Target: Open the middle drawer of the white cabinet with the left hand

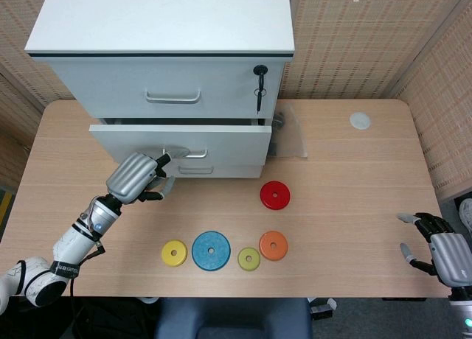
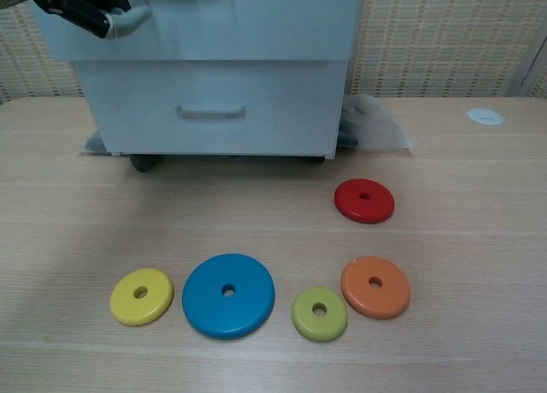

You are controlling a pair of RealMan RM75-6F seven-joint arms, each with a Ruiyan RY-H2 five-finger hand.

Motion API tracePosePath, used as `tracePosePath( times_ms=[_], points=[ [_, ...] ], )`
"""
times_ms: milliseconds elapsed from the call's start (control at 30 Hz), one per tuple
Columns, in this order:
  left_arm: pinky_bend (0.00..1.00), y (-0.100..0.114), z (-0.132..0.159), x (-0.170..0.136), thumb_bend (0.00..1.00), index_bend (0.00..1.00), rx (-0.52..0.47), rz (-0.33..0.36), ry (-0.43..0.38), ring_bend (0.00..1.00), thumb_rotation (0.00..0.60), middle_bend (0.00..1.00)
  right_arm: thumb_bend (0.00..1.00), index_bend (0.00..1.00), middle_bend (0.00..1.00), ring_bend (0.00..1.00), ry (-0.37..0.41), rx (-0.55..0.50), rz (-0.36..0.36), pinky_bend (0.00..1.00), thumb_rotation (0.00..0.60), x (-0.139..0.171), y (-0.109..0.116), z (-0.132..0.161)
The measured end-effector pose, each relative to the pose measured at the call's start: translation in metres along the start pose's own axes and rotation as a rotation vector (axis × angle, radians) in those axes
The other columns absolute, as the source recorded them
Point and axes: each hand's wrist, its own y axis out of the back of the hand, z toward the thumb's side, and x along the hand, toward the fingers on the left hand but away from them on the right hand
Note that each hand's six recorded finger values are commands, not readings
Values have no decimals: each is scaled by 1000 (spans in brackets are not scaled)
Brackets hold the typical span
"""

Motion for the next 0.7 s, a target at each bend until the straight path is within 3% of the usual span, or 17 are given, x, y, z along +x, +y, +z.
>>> tracePosePath(
  times_ms=[700],
  points=[
    [1000, 5, 9, -36, 548, 208, 23, -18, -27, 953, 600, 944, 325, 249, 325, 201, 6, 1, -4, 207, 600, 0, 1, 2]
  ],
)
